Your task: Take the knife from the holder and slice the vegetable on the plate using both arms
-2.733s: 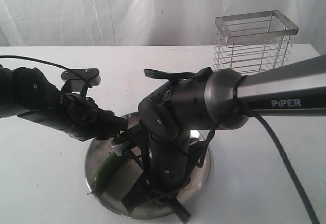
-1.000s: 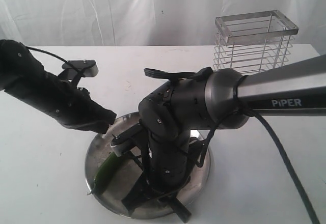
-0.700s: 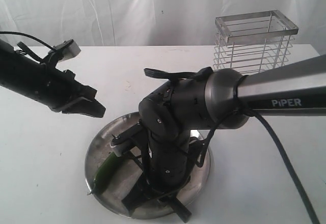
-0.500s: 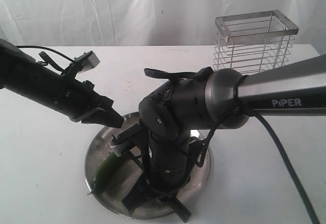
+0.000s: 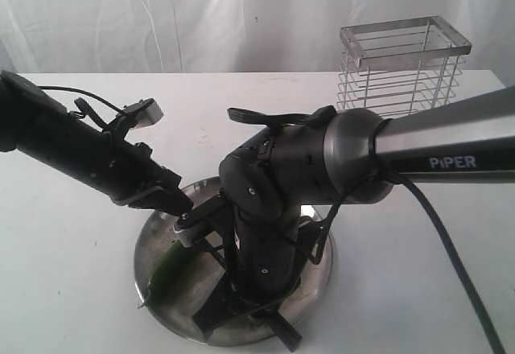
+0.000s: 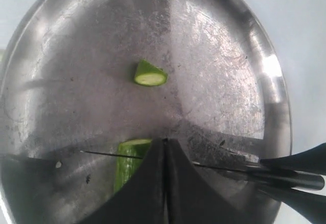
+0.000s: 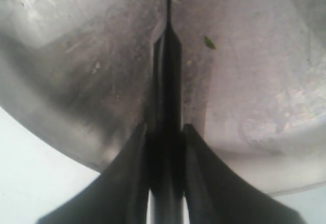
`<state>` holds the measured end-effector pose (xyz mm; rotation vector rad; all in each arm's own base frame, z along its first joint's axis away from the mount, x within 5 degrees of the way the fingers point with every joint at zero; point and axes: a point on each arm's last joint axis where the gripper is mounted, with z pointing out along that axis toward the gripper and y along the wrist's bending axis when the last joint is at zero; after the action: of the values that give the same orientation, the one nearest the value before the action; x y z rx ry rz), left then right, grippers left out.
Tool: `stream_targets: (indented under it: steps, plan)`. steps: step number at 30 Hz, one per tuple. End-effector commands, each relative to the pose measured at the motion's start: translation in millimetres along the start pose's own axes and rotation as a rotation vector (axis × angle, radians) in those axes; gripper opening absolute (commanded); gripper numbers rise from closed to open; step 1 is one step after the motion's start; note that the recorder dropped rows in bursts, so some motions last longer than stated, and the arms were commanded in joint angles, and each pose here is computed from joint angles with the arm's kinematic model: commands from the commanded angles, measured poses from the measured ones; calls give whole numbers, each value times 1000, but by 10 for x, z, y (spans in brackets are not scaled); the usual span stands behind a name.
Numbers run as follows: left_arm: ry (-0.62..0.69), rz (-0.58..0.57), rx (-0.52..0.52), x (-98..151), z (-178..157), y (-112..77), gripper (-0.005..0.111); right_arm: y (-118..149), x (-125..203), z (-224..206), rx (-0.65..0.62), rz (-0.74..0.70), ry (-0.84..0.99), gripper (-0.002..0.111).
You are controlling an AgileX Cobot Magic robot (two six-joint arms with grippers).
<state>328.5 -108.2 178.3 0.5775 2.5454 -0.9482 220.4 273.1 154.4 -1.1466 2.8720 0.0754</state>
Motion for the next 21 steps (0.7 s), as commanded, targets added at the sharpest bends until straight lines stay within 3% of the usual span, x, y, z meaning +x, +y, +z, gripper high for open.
stream_targets:
  steps: [1,16,21]
  plan:
    - [8,-7,-10,55,26,9,0,6,-1,-11,-2,-12,-6,0]
    - [-25,-55,11,55,40,-3,0,6,-1,-11,-2,-12,-6,0]
    - [-11,-57,-30,106,153,102,0,6,-2,-11,-2,-16,-7,0]
